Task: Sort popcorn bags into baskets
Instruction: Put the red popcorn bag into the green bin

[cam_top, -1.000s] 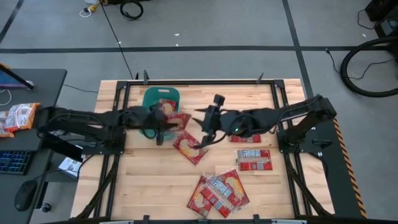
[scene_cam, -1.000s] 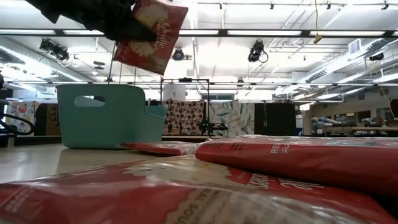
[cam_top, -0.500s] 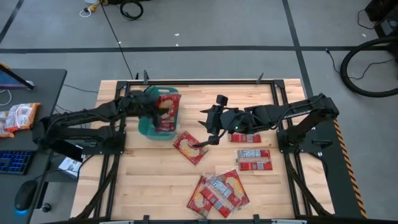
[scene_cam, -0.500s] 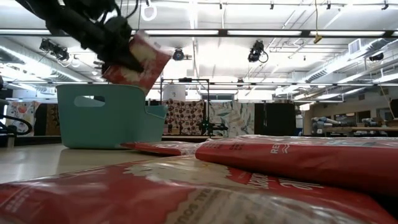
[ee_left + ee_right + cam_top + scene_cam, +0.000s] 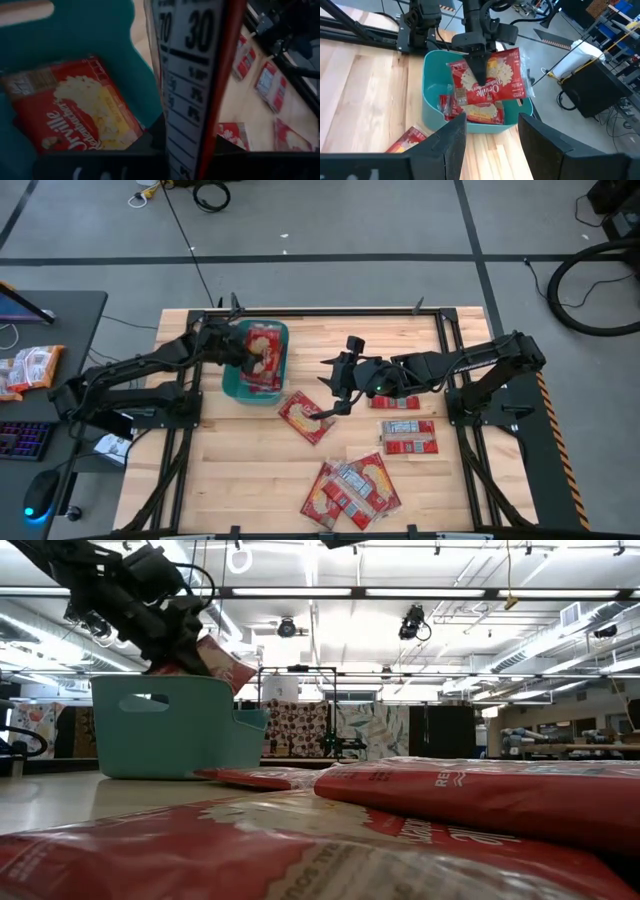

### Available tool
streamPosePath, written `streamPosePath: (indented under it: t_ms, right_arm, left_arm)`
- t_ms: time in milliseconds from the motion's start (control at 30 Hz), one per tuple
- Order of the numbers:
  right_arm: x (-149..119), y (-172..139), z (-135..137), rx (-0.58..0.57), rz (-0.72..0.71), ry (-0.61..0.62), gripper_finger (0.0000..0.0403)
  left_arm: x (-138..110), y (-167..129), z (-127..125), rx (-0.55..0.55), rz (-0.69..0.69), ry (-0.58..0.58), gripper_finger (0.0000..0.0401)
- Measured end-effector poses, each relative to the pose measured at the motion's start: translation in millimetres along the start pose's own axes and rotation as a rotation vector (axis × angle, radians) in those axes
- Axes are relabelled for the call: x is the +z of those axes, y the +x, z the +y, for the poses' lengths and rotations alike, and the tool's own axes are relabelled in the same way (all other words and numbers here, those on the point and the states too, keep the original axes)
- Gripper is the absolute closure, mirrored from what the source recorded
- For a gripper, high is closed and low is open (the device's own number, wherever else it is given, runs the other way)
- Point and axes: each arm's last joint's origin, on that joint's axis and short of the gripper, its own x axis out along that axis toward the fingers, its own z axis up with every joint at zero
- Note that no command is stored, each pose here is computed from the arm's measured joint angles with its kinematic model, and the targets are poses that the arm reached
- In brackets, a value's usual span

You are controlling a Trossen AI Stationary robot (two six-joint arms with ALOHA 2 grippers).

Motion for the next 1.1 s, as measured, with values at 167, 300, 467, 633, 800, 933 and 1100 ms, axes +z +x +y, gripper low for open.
streamPosePath:
  t_ms: [167, 300, 467, 633, 800, 933, 1100]
  right_arm:
    - [1.3, 0.0, 0.6, 0.023, -0.014, 0.005, 0.0219]
    - [1.8, 0.0, 0.8, 0.037, -0.02, 0.008, 0.0219]
    - [1.8, 0.0, 1.1, 0.045, -0.021, 0.007, 0.0219]
    - [1.9, 0.0, 1.2, 0.047, -0.022, 0.009, 0.0219]
    - [1.8, 0.0, 1.2, 0.049, -0.021, 0.018, 0.0219]
    - [-2.8, 0.5, 1.8, 0.084, 0.022, 0.081, 0.0219]
    - [-14.6, 12.0, 9.2, 0.171, 0.114, 0.088, 0.0219]
  left_arm:
    - [-1.7, -0.2, -1.2, -0.006, 0.014, -0.011, 0.0352]
    - [-2.9, -0.7, 1.7, 0.049, 0.013, -0.015, 0.0309]
    - [1.0, -4.9, 2.4, 0.072, 0.013, -0.01, 0.0241]
    - [13.0, -12.7, -4.7, 0.109, -0.007, 0.04, 0.0191]
    - [25.6, -25.5, -9.7, 0.267, -0.023, 0.125, 0.0178]
    - [34.8, -39.8, -19.8, 0.304, -0.05, 0.217, 0.018]
    - [30.4, -61.4, -39.9, 0.222, -0.164, 0.349, 0.0186]
